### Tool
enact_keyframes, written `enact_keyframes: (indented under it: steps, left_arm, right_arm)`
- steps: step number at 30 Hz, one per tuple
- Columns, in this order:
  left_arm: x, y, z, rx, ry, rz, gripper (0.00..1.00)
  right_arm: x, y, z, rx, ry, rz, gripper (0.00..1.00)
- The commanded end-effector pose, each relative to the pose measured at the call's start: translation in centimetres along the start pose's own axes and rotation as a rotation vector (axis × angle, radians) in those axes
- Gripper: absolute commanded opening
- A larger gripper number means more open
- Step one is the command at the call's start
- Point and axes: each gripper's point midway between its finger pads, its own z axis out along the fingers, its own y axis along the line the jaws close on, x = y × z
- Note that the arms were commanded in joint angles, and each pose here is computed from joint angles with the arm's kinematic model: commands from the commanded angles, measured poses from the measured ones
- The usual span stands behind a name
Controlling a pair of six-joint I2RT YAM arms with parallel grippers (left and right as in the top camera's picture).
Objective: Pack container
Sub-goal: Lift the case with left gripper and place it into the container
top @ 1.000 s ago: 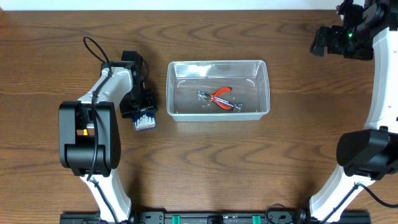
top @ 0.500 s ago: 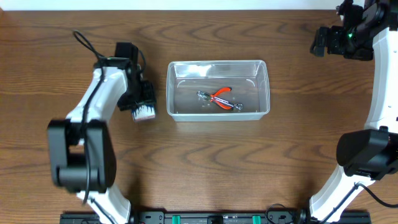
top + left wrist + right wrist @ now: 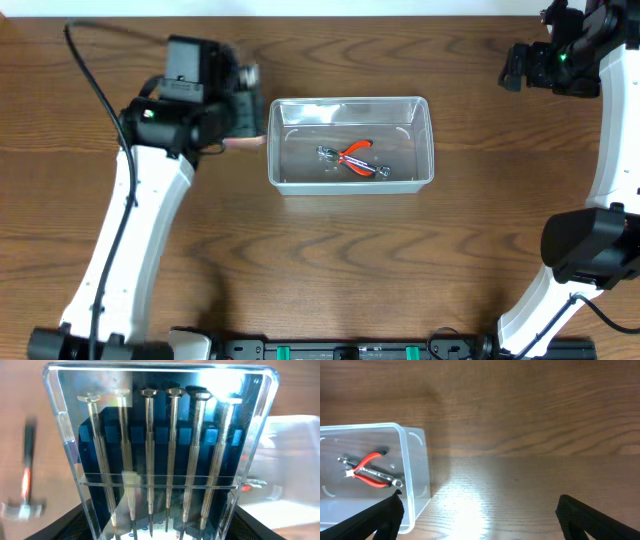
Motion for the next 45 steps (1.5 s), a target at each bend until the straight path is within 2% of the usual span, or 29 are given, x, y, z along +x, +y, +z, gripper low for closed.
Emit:
enact_keyframes:
  steps: [1, 2, 6, 11, 23, 36, 37, 39, 40, 43, 45]
  left_arm:
    - [-1.9, -5.1, -2.4, 0.082, -0.083, 0.333, 0.1]
    - [-1.9, -6.5, -2.5, 0.102, -0.092, 0.433, 0.06]
    - [-0.6, -10.3, -1.7, 0.156, -0.092, 0.762, 0.06]
    - [0.7, -11.4, 1.1, 0.178, -0.036, 0.938, 0.06]
    - [4.9, -11.9, 10.7, 0.216, 0.184, 0.979, 0.06]
    - [9.0, -10.1, 16.9, 0.171, 0.365, 0.995, 0.06]
    - [9.1, -9.8, 17.1, 0.157, 0.376, 0.998, 0.08]
    - [9.3, -9.5, 17.3, 0.144, 0.386, 1.001, 0.18]
    - [9.4, -9.4, 17.3, 0.142, 0.394, 1.002, 0.34]
    - [9.5, -9.4, 17.3, 0.142, 0.398, 1.001, 0.51]
    - [9.6, -9.3, 17.2, 0.143, 0.403, 1.001, 0.67]
  right_arm:
    - [0.1, 0.4, 0.0, -0.011, 0.005, -0.017, 0.99]
    - [0.2, 0.4, 0.0, -0.011, 0.008, -0.017, 0.99]
    - [0.4, 0.4, 0.0, -0.011, 0.018, -0.015, 0.99]
    - [0.5, 0.4, 0.0, -0.012, 0.021, -0.014, 0.99]
    - [0.7, 0.4, 0.0, -0.012, 0.027, -0.013, 0.99]
    - [1.1, 0.4, 0.0, -0.013, 0.044, -0.011, 0.99]
    - [1.1, 0.4, 0.0, -0.013, 0.045, -0.01, 0.99]
    - [1.1, 0.4, 0.0, -0.013, 0.047, -0.01, 0.99]
    - [1.2, 0.4, 0.0, -0.013, 0.048, -0.01, 0.99]
    - [1.2, 0.4, 0.0, -0.014, 0.049, -0.017, 0.99]
    - [1.2, 0.4, 0.0, -0.013, 0.05, -0.017, 0.99]
